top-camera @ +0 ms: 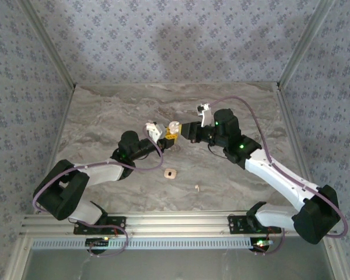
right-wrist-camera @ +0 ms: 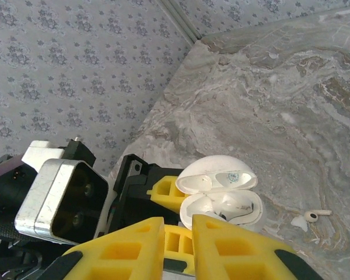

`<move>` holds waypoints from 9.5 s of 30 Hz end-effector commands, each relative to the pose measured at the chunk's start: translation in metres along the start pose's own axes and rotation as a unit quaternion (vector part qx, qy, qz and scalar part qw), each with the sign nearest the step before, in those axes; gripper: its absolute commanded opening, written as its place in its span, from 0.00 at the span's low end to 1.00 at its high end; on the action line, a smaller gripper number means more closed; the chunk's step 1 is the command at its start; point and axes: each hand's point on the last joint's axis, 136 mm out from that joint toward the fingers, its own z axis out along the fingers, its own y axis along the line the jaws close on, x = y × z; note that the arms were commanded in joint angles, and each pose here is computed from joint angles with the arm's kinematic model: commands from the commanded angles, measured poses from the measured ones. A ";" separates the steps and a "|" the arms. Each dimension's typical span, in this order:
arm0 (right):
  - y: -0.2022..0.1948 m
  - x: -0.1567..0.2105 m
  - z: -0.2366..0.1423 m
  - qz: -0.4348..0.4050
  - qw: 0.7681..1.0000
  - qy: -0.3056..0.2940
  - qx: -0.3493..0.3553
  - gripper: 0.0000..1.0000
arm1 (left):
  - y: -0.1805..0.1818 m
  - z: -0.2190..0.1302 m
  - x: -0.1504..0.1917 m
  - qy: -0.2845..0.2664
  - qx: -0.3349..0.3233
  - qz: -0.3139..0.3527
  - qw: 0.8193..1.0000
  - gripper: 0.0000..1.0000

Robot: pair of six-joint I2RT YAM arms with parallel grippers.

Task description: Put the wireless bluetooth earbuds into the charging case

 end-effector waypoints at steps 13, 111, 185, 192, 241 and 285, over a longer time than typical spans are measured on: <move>-0.011 0.015 0.005 0.018 1.000 0.023 0.010 0.31 | -0.006 -0.003 -0.019 -0.024 0.007 0.018 1.000 0.09; 0.011 0.005 -0.075 -0.490 0.860 0.121 -0.076 0.81 | -0.074 -0.011 -0.021 0.078 0.219 0.047 0.971 0.09; 0.005 0.057 -0.044 -0.537 0.811 0.167 -0.163 0.51 | -0.081 -0.009 -0.020 0.083 0.227 0.054 0.969 0.09; 0.007 0.063 -0.039 -0.528 0.808 0.176 -0.193 0.46 | -0.082 -0.008 -0.022 0.081 0.231 0.054 0.968 0.09; -0.074 0.086 -0.051 -0.472 0.804 0.344 -0.110 0.19 | -0.044 -0.005 -0.001 0.122 0.100 -0.003 0.987 0.74; -0.235 0.144 -0.027 -0.252 0.798 0.539 -0.098 0.26 | 0.016 -0.024 0.046 0.202 -0.048 -0.077 0.975 0.81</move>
